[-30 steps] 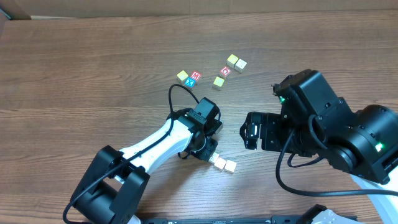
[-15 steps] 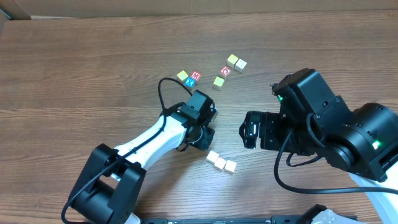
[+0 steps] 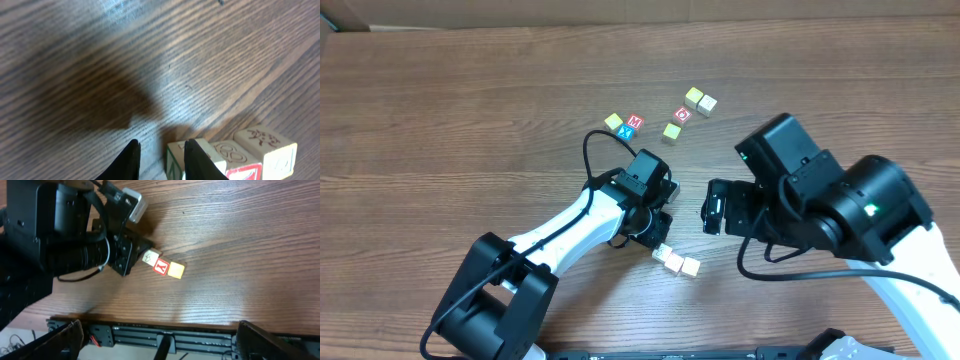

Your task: Flip 3 blocks

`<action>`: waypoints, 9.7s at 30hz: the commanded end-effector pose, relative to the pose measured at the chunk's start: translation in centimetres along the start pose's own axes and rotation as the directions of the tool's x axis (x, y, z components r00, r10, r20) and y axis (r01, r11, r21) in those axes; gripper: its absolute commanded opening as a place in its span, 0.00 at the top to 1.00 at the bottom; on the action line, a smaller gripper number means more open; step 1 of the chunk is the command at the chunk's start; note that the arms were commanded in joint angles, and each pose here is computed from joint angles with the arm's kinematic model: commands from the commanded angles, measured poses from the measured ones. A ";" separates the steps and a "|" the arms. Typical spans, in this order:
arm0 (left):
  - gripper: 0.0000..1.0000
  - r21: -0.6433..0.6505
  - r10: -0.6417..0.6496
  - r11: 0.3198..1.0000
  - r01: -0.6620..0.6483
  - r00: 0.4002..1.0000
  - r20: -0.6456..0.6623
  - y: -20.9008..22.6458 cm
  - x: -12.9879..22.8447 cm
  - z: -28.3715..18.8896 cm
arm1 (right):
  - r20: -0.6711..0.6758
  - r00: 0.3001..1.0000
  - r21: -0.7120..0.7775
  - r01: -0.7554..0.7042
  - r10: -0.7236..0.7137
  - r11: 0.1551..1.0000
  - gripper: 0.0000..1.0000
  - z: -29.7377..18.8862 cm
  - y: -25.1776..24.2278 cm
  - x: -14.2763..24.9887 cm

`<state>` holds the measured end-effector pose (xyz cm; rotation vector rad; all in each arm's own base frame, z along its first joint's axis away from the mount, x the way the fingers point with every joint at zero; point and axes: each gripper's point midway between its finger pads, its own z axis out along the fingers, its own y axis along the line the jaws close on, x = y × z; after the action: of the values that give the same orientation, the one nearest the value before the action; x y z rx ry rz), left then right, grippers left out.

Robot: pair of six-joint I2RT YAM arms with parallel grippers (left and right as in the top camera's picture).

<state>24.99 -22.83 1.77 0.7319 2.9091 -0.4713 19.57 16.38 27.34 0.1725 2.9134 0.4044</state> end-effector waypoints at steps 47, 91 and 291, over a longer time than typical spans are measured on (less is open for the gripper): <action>0.77 -0.076 -0.037 0.997 0.025 0.986 -0.162 0.2 4.3 0.5 | 0.030 0.998 0.070 -0.061 0.059 0.996 0.09 2.4 -1.2 -0.8; 0.64 0.061 0.038 0.998 -0.034 0.997 -0.060 -2.5 1.7 0.9 | -0.001 0.998 0.089 -0.057 0.058 0.994 0.08 2.4 -1.7 -0.1; 0.68 -0.160 -0.435 0.897 0.412 0.888 -0.152 9.4 2.9 -7.0 | -0.248 0.947 -0.239 0.143 -0.203 0.960 0.95 24.7 0.0 5.7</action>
<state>26.91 -11.30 5.53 0.1352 3.2311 -0.2452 19.02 22.96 2.62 -0.1405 3.0970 0.7382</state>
